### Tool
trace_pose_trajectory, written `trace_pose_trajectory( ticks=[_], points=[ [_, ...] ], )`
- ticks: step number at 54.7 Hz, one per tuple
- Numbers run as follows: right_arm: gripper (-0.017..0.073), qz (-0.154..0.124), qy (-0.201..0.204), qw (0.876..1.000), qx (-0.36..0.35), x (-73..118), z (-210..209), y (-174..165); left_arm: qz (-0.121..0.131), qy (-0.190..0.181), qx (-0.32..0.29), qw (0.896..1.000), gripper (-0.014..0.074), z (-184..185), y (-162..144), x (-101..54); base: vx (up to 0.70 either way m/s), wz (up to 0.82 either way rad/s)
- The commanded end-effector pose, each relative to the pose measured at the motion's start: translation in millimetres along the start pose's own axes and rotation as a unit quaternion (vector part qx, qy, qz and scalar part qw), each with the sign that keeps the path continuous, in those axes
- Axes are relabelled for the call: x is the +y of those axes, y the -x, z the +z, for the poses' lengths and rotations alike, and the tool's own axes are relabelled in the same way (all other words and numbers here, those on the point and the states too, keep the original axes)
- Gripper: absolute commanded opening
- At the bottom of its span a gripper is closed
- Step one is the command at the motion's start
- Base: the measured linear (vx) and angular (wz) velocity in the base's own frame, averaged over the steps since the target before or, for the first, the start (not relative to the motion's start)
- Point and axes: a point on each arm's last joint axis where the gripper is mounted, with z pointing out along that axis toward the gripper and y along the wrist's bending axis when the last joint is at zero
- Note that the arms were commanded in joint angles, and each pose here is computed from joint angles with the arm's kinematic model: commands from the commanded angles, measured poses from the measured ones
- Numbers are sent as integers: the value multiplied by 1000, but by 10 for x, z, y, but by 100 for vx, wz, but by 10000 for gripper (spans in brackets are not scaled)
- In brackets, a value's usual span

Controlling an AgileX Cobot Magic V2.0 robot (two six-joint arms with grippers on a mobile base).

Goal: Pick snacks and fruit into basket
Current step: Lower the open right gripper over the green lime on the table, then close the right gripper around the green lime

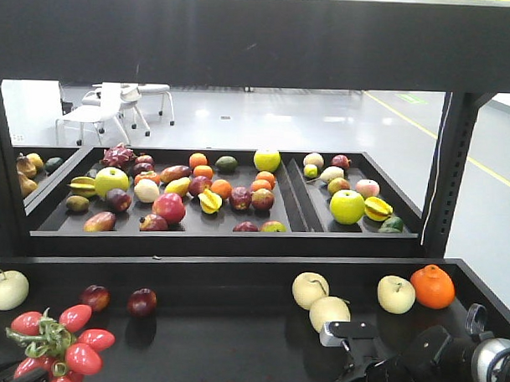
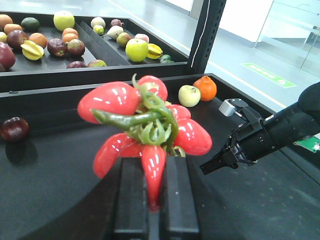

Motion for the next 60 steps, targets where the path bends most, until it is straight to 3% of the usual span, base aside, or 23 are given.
trace_pose_trajectory(
  ticks=[1, 5, 6, 9, 40, 60],
  points=[
    [484, -9, 0, 999, -43, 70, -207, 196, 28, 8, -17, 999, 3, -25, 104, -5, 0, 0],
    [534, -6, 1, 999, -43, 72, -207, 196, 28, 8, -17, 999, 3, -25, 104, -5, 0, 0],
    [630, -5, 0, 999, -46, 69, -208, 201, 28, 8, -17, 999, 3, -25, 104, -5, 0, 0],
    [642, -5, -2, 999, -48, 66, -208, 204, 28, 8, -17, 999, 3, -25, 104, -5, 0, 0],
    [629, -16, -21, 997, -72, 164, -172, 242, 28, 8, -17, 999, 3, -25, 104, -5, 0, 0],
    [625, 7, -28, 999, -40, 62, 98, 108, 28, 8, -17, 999, 3, -25, 104, -5, 0, 0]
  ],
)
